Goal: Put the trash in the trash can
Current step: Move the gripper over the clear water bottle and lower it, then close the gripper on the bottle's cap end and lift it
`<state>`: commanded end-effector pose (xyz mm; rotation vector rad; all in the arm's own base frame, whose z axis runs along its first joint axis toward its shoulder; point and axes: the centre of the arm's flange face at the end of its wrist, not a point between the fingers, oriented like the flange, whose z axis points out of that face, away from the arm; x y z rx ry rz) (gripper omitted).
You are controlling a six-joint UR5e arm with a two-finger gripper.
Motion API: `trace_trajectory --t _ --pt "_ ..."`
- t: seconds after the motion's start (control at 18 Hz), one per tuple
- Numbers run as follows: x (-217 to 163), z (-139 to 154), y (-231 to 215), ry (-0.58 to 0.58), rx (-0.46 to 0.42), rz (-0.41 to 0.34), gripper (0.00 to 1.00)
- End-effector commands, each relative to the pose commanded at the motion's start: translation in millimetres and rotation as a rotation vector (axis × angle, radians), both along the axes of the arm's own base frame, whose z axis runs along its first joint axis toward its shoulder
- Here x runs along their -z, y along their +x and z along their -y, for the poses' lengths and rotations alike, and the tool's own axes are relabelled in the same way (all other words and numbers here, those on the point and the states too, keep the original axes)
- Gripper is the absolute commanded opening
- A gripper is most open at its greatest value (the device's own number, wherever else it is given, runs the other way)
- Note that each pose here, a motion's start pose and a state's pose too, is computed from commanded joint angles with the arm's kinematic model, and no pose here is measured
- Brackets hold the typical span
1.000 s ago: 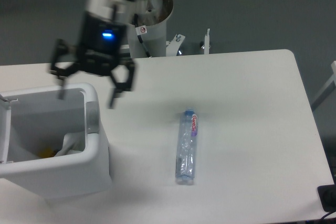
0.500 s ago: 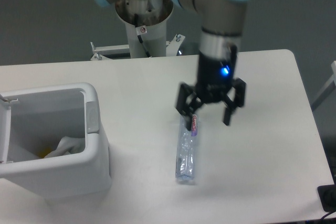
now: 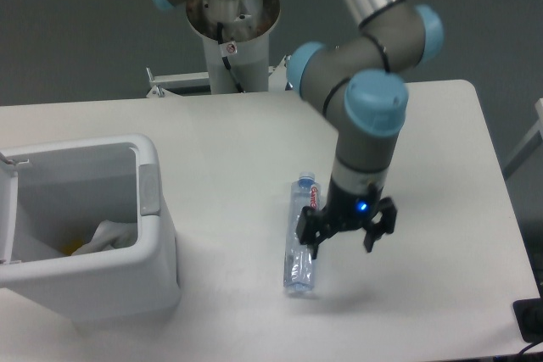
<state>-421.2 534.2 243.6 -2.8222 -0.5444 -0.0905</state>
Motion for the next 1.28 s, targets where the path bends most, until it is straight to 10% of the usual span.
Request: trace_trajectory --t 0.61,0.94,1.28 --pt "52 -10 15 -0.097 0.039 -0.033 1.00" --pt "48 -10 15 -0.100 0.016 -0.039 0.52" --pt "45 -11 14 -0.094 0.020 -0.047 0.52"
